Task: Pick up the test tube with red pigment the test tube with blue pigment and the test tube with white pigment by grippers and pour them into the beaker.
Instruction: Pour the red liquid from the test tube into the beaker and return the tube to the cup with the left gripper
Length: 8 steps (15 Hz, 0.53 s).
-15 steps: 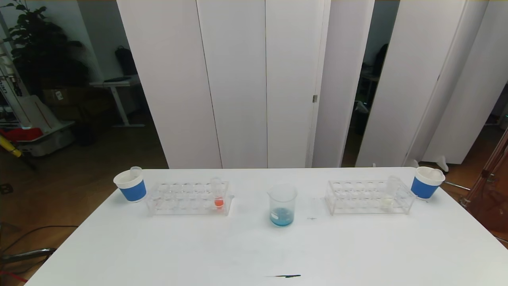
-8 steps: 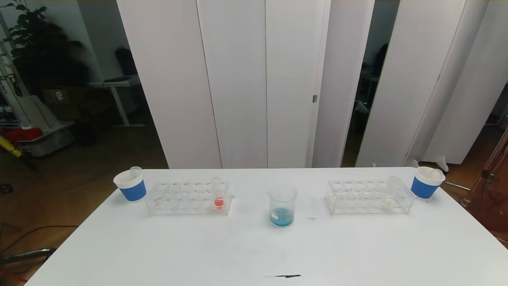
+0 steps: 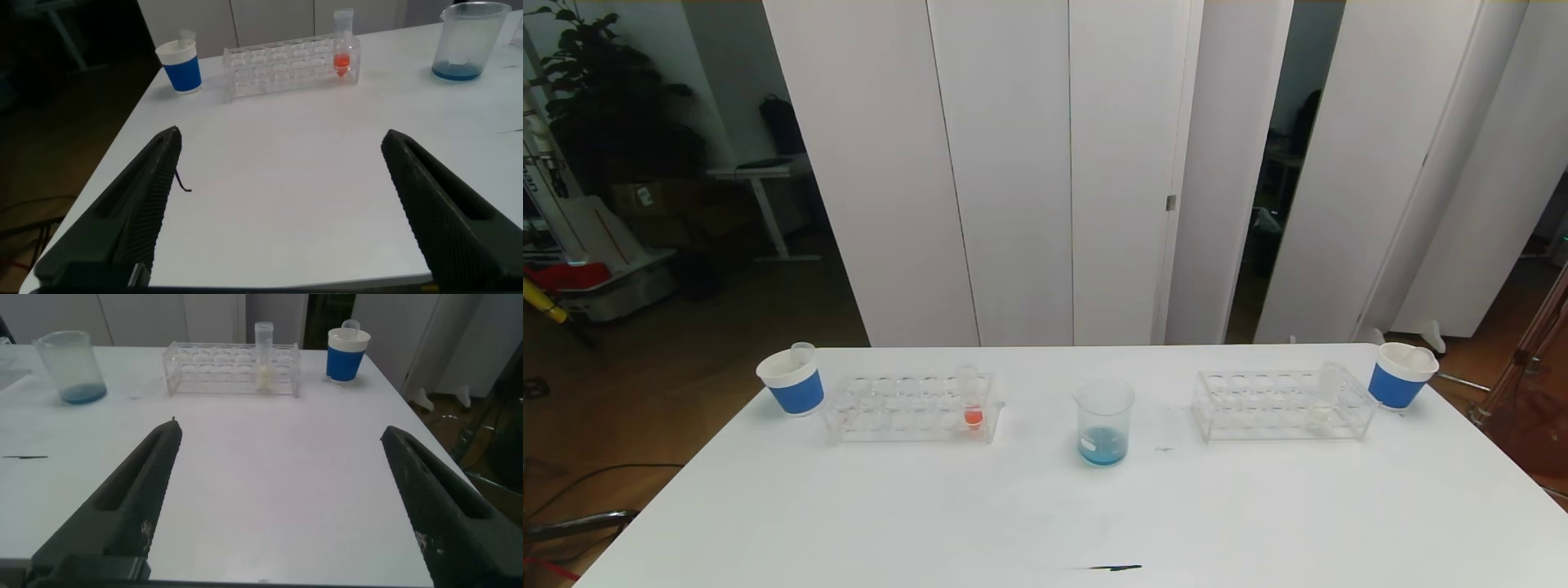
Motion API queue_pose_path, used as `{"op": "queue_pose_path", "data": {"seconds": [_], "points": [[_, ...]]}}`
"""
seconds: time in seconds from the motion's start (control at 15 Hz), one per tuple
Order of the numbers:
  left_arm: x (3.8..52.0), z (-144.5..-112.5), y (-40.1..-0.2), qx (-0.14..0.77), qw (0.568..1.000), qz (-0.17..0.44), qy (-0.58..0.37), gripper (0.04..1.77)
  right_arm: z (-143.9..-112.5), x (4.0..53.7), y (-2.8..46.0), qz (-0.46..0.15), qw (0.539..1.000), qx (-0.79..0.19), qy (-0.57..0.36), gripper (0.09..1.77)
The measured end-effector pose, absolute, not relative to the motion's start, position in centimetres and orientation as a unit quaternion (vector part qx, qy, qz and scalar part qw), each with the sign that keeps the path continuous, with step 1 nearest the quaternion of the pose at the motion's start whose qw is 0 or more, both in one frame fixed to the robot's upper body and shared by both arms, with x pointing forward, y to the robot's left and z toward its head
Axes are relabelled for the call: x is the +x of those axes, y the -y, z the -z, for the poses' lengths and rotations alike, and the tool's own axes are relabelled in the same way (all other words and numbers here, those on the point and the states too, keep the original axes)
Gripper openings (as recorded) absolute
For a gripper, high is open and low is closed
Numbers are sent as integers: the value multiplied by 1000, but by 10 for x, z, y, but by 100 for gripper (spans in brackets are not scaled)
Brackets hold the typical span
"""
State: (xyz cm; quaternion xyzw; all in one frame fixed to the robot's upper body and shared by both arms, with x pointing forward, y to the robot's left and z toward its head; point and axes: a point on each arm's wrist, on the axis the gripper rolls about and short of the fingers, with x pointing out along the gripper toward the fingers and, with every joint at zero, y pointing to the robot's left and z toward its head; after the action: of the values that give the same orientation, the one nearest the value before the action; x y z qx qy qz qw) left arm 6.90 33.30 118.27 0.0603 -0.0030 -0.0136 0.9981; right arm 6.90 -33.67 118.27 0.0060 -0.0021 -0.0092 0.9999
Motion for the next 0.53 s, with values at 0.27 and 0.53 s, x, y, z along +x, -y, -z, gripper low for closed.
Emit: {"op": "queue_pose_path", "data": {"seconds": [0.27,0.53], "points": [[69,-1183,-333,60,998,14,3,175,-1183,69,337,9,1000,6,2,175],[69,-1183,-333,65,998,16,3,175,-1183,69,337,9,1000,6,2,175]]}}
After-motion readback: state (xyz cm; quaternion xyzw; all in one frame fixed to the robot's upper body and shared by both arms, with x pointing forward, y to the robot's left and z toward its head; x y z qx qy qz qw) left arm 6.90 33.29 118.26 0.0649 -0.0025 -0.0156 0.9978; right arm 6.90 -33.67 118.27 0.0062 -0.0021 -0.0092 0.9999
